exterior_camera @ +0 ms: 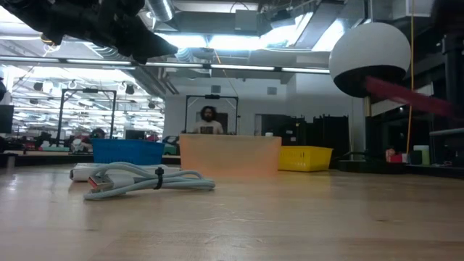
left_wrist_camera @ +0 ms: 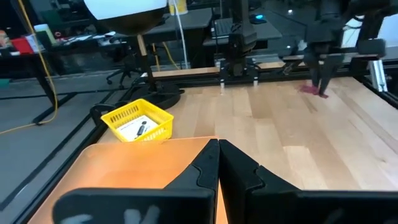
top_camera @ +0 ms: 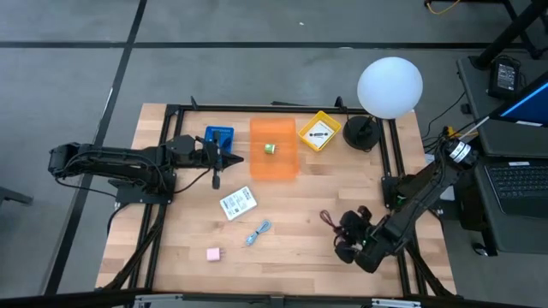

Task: Pick and place items into bin
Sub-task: Put the pink USB cable wire into the blue basket

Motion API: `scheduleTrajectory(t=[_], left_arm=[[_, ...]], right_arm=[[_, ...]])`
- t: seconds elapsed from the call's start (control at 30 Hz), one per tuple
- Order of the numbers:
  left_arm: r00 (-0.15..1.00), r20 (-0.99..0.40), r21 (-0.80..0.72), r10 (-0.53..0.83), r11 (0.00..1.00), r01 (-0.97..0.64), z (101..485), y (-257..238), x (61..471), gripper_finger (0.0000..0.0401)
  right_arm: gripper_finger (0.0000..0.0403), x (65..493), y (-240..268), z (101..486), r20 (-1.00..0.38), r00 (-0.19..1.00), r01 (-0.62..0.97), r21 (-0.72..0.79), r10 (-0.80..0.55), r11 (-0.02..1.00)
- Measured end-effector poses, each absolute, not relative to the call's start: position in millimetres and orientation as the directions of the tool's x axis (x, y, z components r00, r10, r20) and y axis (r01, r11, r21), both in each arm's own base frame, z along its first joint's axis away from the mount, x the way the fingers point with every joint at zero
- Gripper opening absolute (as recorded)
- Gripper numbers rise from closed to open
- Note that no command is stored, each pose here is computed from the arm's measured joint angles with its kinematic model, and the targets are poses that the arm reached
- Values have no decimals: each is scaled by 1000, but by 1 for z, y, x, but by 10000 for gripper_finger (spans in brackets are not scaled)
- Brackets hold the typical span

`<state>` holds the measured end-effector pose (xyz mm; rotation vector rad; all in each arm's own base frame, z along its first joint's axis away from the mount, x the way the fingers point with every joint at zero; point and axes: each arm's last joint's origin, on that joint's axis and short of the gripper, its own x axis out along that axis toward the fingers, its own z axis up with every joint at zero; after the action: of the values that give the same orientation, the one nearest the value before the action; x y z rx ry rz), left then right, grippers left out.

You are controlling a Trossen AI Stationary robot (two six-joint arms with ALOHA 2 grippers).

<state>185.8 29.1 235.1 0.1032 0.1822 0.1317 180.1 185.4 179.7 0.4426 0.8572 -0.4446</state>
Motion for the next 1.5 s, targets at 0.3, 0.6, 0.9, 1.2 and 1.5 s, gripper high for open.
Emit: scheduleTrajectory(t=[0.3, 0.6, 0.9, 1.2, 1.5], left_arm=[[974, -180, 114, 137, 987, -118, 234, 29, 186, 6], [974, -180, 149, 137, 983, -110, 234, 29, 186, 6], [974, -180, 149, 137, 983, -110, 235, 29, 186, 6], [974, -180, 146, 136, 983, -111, 235, 29, 186, 6], [974, -180, 146, 136, 983, -110, 235, 29, 186, 6]], right_arm=[[0, 194, 186, 188, -532, 775, 473, 131, -341, 871], [0, 193, 177, 177, -366, 811, 537, 155, -457, 829], [0, 189, 159, 143, -299, 857, 480, 164, -420, 862], [0, 198, 154, 147, -254, 916, 353, 141, -311, 925], [0, 219, 142, 158, -224, 953, 230, 91, -205, 969]])
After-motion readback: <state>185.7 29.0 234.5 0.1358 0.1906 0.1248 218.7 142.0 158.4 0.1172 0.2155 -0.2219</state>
